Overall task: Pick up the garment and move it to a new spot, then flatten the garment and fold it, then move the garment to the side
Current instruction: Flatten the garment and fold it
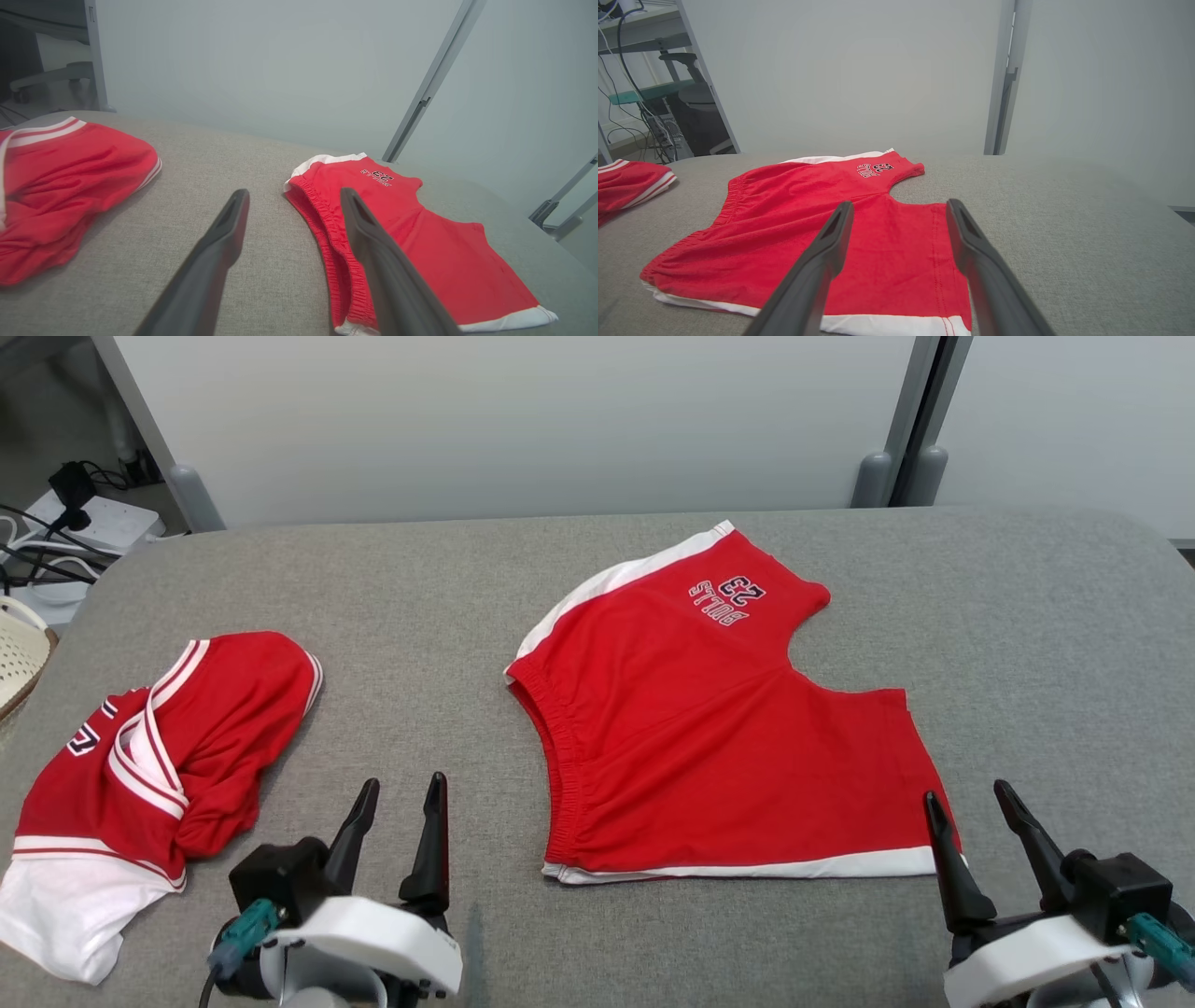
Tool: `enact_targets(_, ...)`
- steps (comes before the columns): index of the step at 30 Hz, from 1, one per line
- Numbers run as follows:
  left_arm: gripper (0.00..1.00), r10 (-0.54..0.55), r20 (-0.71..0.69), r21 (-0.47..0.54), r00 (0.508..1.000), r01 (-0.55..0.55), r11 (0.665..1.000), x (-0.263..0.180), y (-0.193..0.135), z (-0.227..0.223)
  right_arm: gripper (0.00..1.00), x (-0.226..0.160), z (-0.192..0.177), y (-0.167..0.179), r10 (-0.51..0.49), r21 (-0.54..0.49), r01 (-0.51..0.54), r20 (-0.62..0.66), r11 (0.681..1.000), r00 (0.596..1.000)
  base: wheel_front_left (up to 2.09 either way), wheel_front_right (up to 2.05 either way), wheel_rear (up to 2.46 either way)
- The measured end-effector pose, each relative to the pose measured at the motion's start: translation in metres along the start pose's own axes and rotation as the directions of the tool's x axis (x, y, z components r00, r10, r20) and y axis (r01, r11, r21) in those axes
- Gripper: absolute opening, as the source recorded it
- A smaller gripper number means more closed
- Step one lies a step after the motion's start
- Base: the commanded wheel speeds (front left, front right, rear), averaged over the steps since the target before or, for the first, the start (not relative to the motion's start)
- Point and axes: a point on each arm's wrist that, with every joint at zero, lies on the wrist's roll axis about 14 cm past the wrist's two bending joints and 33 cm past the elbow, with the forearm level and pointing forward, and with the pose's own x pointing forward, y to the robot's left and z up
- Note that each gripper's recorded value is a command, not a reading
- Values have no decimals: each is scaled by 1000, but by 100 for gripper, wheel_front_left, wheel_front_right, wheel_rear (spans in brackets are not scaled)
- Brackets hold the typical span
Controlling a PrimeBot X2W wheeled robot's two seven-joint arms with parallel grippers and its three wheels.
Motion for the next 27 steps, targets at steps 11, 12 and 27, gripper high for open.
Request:
enact_targets(11,100,17,220,111,975,-42,993,-37,1,42,100,-18,32,6,-16,46,11,117,999,993,0,0,0)
enact_targets(12,100,13,221,116,975,-40,992,-40,2,41,100,-19,33,7,-17,54,10,123,998,992,0,0,0)
enact_targets(27,100,7,141,181,990,-33,983,-56,12,11,100,-42,12,6,-30,82,25,60,996,998,0,0,0)
